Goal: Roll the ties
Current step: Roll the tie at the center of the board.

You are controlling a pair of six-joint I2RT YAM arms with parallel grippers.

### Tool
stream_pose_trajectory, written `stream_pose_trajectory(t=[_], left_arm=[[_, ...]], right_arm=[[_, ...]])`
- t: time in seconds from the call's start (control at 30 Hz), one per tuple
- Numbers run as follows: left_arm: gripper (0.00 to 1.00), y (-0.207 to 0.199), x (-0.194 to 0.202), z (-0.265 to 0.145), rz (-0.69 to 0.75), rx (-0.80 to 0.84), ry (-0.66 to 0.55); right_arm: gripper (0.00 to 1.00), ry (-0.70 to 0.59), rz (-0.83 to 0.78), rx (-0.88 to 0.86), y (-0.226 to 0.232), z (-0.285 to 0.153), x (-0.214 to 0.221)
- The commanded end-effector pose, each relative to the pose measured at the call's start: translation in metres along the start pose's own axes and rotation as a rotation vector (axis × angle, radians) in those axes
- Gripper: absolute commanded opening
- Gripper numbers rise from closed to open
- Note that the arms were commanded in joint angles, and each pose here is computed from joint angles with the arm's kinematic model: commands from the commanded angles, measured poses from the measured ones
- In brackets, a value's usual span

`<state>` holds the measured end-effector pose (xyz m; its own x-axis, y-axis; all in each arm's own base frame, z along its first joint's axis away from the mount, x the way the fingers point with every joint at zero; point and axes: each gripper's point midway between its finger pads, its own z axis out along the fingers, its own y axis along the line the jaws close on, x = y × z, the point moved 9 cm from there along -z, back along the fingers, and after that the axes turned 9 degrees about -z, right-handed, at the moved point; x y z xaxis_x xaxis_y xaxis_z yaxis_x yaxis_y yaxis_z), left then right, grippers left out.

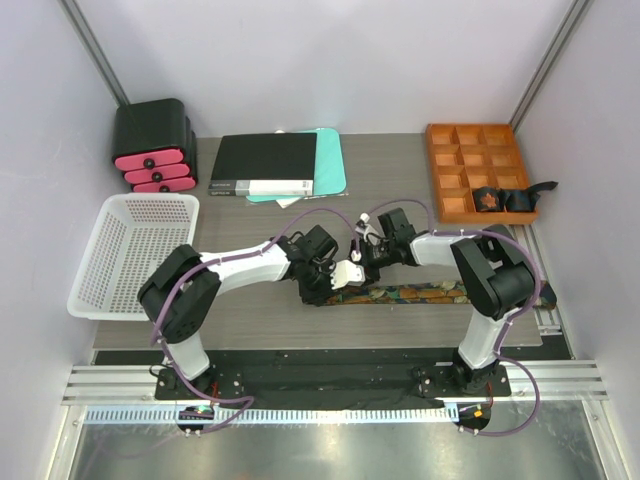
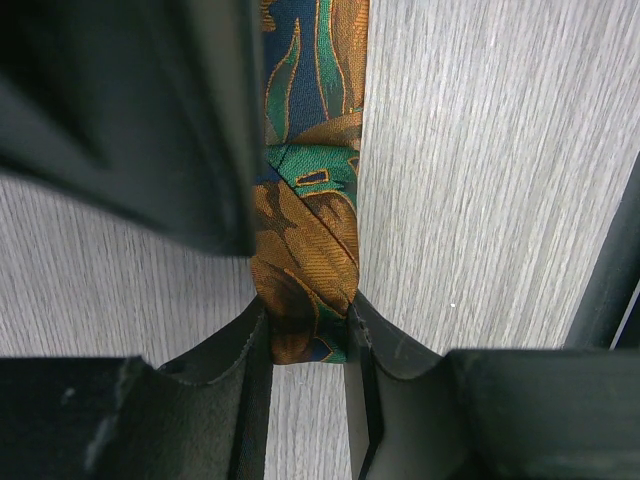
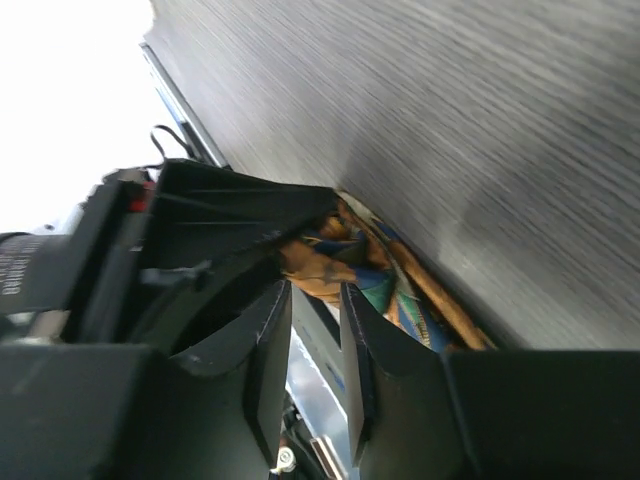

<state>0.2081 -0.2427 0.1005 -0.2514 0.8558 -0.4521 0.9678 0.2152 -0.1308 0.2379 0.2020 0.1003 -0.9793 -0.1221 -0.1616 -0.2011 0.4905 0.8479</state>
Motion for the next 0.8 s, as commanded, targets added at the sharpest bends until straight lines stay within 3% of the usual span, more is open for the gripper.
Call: stream_pose_trajectory(t=[0.0, 0.5, 0.77], left_arm=[[0.04, 0.001, 0.006, 0.003, -0.006, -0.014, 0.051], [0.22, 0.001, -0.029, -0.009, -0.057, 0.007, -0.111], [0.23, -0.001, -0.046, -0.008, -0.087, 0.052, -0.180]], right_arm=[[0.31, 0.043, -0.004, 0.052, -0.015, 0.008, 0.006], [0.09, 0.122, -0.052, 0.175, -0.032, 0.028, 0.012], [0.01, 0.120, -0.059, 0.196, -0.031, 0.031, 0.012]])
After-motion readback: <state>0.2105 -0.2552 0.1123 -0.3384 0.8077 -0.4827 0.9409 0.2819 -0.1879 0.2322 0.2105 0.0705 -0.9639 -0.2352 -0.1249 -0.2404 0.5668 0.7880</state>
